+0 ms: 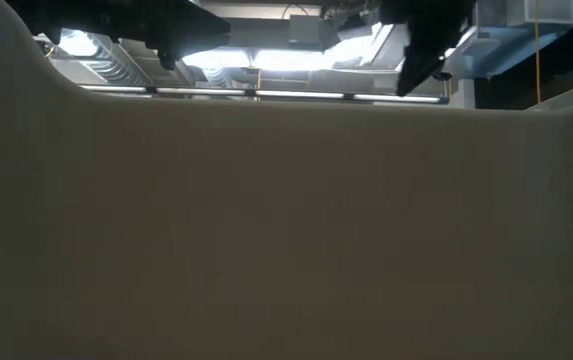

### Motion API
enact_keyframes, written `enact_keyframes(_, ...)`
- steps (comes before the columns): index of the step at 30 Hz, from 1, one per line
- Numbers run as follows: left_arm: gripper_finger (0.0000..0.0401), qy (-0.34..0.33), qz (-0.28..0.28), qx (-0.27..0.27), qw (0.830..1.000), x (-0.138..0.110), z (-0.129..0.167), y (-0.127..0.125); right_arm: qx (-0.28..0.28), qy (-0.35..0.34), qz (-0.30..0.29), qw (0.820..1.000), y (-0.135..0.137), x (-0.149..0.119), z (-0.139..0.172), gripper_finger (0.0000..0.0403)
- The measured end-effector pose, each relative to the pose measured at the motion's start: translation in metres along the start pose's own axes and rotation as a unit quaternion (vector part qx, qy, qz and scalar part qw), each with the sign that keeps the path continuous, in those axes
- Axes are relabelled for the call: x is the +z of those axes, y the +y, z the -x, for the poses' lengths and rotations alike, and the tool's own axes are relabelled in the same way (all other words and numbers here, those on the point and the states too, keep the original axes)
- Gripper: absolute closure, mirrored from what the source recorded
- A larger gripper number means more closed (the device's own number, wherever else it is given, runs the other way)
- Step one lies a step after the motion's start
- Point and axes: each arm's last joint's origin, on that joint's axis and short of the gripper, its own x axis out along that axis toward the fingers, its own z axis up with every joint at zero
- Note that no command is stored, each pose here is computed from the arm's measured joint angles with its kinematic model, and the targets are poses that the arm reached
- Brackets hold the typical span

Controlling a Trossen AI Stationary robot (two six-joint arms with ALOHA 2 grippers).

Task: Sort rubber bands into baskets
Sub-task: Put the black rubber band in the orange bin

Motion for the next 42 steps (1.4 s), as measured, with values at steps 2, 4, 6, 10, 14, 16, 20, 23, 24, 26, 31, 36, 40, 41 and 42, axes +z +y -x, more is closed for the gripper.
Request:
enact_keyframes(2, 0.0260, 0.000, 0.000, 0.000, 1.000, 0.000, 0.000, 0.000, 0.008, 0.018, -0.002, 1.000, 0.010, -0.006, 0.002, 0.0242)
enact_keyframes(4, 0.0260, 0.000, 0.000, 0.000, 1.000, 0.000, 0.000, 0.000, 0.014, 0.035, -0.002, 0.999, 0.019, -0.011, 0.003, 0.0242)
enact_keyframes(6, 0.0260, 0.000, 0.000, 0.000, 1.000, 0.000, 0.000, 0.000, 0.019, 0.049, -0.003, 0.999, 0.027, -0.016, 0.005, 0.0242)
enact_keyframes(10, 0.0260, 0.000, 0.001, 0.000, 1.000, 0.000, 0.000, 0.000, 0.027, 0.074, -0.008, 0.997, 0.043, -0.026, 0.008, 0.0242)
enact_keyframes(14, 0.0260, 0.000, 0.002, 0.000, 1.000, 0.000, 0.000, 0.000, 0.035, 0.088, -0.008, 0.995, 0.057, -0.034, 0.012, 0.0242)
enact_keyframes(16, 0.0260, 0.000, 0.002, 0.000, 1.000, 0.000, 0.000, 0.000, 0.038, 0.092, -0.007, 0.995, 0.063, -0.037, 0.011, 0.0242)
enact_keyframes(20, 0.0260, 0.000, 0.002, 0.000, 1.000, 0.000, 0.000, 0.000, 0.041, 0.109, -0.006, 0.993, 0.073, -0.044, 0.008, 0.0242)
enact_keyframes(23, 0.0260, 0.000, 0.002, 0.000, 1.000, 0.000, 0.000, 0.000, 0.047, 0.144, -0.010, 0.988, 0.080, -0.059, -0.001, 0.0242)
enact_keyframes(24, 0.0260, 0.000, 0.002, 0.000, 1.000, 0.000, 0.000, 0.000, 0.050, 0.156, -0.011, 0.987, 0.083, -0.065, -0.006, 0.0242)
enact_keyframes(26, 0.0260, 0.000, 0.002, 0.000, 1.000, 0.000, 0.000, 0.000, 0.052, 0.180, -0.015, 0.982, 0.086, -0.077, -0.014, 0.0242)
enact_keyframes(31, 0.0260, 0.000, 0.004, 0.000, 1.000, 0.000, 0.000, 0.000, 0.053, 0.229, -0.013, 0.972, 0.097, -0.110, -0.029, 0.0242)
enact_keyframes(36, 0.0260, 0.000, 0.004, 0.000, 1.000, 0.000, 0.000, 0.000, 0.054, 0.245, 0.011, 0.968, 0.105, -0.136, -0.039, 0.0242)
enact_keyframes(40, 0.0260, 0.000, 0.004, 0.000, 1.000, 0.000, 0.000, 0.000, 0.074, 0.251, 0.011, 0.965, 0.109, -0.149, -0.048, 0.0242)
enact_keyframes(41, 0.0260, 0.000, 0.004, 0.000, 1.000, 0.000, 0.000, 0.000, 0.080, 0.253, 0.009, 0.964, 0.110, -0.152, -0.051, 0.0242)
enact_keyframes(42, 0.0260, 0.000, 0.004, 0.000, 1.000, 0.000, 0.000, 0.000, 0.087, 0.253, 0.008, 0.964, 0.111, -0.155, -0.053, 0.0242)
